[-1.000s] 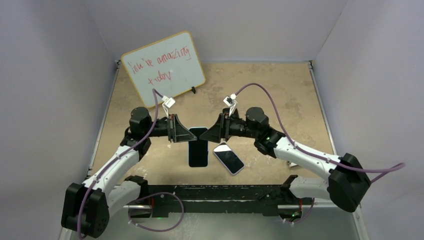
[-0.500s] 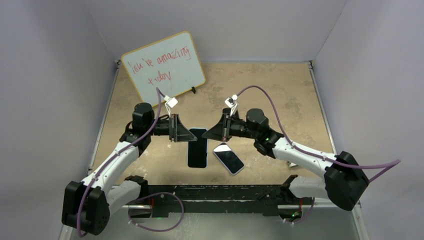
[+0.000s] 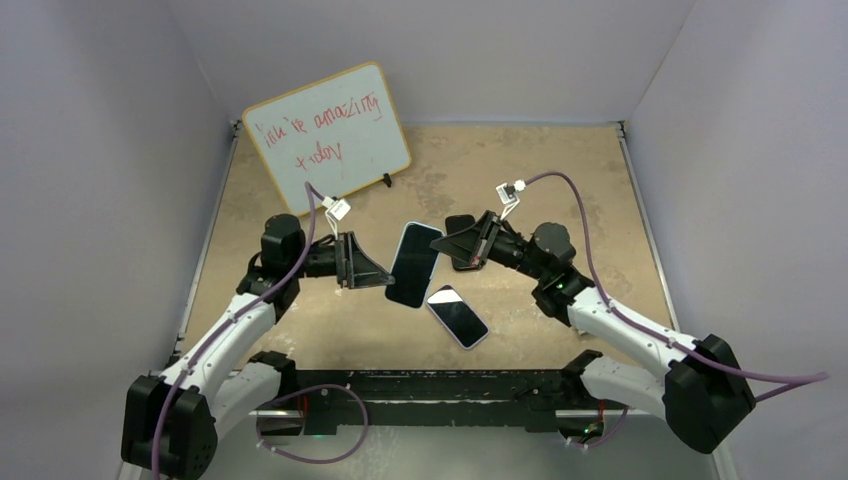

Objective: Put the phone into the phone case

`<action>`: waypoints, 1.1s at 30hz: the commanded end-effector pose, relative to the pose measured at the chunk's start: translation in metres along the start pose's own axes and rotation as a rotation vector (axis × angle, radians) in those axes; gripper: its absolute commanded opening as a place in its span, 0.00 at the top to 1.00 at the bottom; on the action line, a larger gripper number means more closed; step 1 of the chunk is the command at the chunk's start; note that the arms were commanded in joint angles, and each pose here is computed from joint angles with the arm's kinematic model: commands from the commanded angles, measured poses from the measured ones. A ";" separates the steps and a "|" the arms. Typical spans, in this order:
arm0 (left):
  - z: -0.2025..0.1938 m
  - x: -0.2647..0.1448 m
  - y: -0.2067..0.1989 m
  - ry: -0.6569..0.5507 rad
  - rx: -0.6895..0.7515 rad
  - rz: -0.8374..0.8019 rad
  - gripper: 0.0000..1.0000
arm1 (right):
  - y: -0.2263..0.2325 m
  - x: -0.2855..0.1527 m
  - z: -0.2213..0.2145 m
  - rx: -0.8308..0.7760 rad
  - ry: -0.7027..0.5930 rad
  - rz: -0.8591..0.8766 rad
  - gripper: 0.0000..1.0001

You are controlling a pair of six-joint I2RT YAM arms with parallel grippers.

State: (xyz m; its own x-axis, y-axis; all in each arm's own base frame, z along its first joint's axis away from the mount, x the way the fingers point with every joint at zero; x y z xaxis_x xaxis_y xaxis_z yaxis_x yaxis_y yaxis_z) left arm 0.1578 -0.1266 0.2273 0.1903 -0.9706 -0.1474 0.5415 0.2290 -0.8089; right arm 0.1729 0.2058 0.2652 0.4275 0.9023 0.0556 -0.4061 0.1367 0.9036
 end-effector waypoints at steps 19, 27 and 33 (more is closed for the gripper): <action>0.002 -0.002 -0.001 -0.043 0.015 0.085 1.00 | 0.015 0.002 0.016 0.012 -0.140 0.128 1.00; 0.005 -0.003 0.003 -0.019 -0.046 0.200 1.00 | 0.007 0.007 0.016 -0.035 -0.115 0.103 1.00; 0.008 -0.003 -0.004 -0.034 -0.104 0.196 0.97 | 0.003 0.010 0.015 -0.052 -0.063 0.068 1.00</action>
State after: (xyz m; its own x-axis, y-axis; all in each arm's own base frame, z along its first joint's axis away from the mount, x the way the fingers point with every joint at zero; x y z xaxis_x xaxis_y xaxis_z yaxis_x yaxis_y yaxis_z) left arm 0.1572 -0.1247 0.2291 0.2492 -0.9345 -0.2543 0.4652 0.3458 -0.8149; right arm 0.1861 0.2075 0.2380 0.4902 0.8716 0.0098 -0.3166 0.1676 0.9336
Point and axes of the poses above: each gripper's point midway between its finger pads, its own x axis out along the fingers, its own y axis along the line the jaws close on, z = x × y, the point moved 10 cm from there along -x, back along the fingers, and after that the axes turned 4 degrees about x, right-handed, at the moved point
